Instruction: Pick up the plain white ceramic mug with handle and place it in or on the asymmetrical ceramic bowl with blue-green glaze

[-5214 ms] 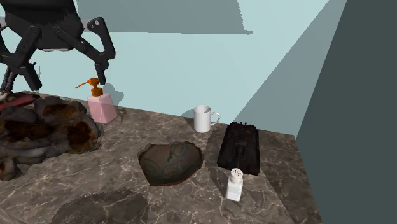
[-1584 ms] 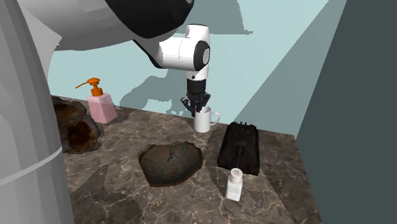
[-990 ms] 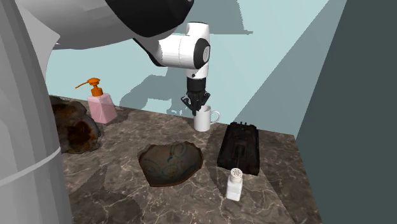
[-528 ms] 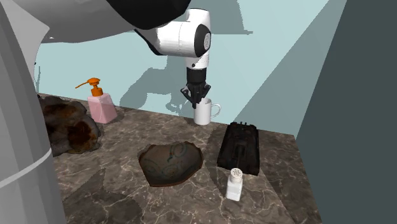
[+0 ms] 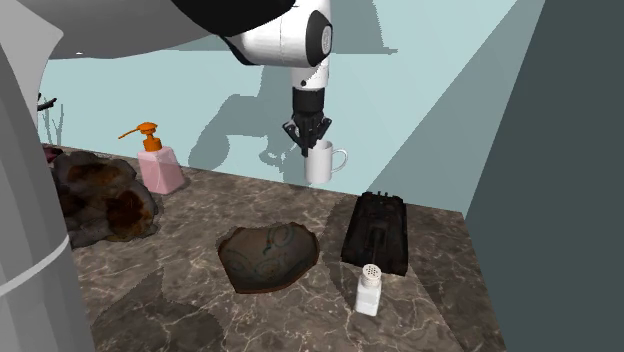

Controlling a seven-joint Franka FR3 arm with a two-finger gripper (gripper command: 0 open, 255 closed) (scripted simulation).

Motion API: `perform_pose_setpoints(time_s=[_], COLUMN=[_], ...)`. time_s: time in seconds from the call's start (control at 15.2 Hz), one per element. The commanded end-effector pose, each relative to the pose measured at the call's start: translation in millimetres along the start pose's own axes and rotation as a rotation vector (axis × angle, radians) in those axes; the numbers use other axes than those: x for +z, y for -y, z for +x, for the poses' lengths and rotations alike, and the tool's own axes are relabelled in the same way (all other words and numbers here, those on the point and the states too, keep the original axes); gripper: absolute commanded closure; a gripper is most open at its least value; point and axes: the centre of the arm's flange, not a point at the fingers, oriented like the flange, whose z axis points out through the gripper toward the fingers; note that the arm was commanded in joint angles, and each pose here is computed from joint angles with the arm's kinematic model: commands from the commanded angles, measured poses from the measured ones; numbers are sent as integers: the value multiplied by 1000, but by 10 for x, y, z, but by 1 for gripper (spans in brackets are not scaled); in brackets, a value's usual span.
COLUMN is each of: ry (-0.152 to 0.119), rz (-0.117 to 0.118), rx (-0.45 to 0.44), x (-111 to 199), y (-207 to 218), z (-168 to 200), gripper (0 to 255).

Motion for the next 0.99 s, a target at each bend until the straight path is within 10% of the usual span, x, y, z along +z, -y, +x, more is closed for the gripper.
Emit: perform_pose_setpoints(time_s=[0.0, 0.92], ry=[1, 1], rz=[0, 0], rx=[0, 0], x=[-118, -761], y=[-4, 284], z=[8, -215], gripper=[255, 255])
